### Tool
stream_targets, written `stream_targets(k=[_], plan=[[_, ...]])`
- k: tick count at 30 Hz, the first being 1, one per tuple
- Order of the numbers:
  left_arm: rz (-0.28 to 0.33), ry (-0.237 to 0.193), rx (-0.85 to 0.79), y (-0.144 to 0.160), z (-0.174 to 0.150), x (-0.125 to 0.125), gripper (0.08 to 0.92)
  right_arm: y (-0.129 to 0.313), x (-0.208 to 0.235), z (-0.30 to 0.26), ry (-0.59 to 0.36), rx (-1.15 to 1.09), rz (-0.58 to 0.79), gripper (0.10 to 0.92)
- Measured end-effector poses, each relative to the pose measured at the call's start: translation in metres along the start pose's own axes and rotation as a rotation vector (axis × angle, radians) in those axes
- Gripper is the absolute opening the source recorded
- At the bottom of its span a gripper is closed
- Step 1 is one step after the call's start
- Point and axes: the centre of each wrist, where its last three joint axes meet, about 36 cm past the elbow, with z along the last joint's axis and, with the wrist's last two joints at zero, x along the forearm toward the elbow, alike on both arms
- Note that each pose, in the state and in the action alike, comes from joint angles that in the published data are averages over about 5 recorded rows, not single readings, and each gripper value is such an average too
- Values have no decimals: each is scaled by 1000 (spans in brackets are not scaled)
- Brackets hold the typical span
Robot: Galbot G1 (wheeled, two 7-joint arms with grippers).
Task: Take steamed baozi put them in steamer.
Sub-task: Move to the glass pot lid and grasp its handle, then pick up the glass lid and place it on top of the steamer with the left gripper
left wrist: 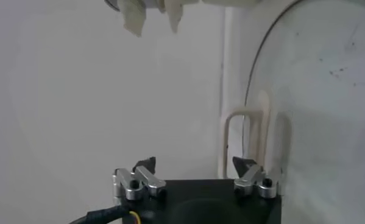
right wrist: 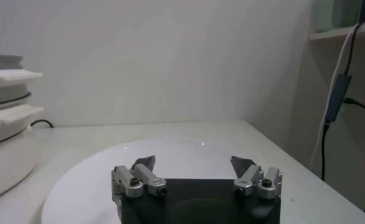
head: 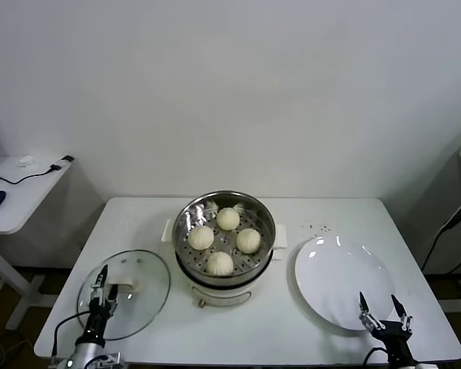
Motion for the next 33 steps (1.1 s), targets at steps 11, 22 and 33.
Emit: stream_targets(k=[11, 22, 33], plan=[[25, 7, -23, -12, 1, 1, 458, 2, 0, 1, 3, -5, -1, 823], [22, 11, -30, -15, 2, -3, 157, 4, 1, 2, 6, -10, -1, 823], [-10, 44, -14, 20, 10, 1, 137, 4, 2, 0, 2, -8, 0, 823]])
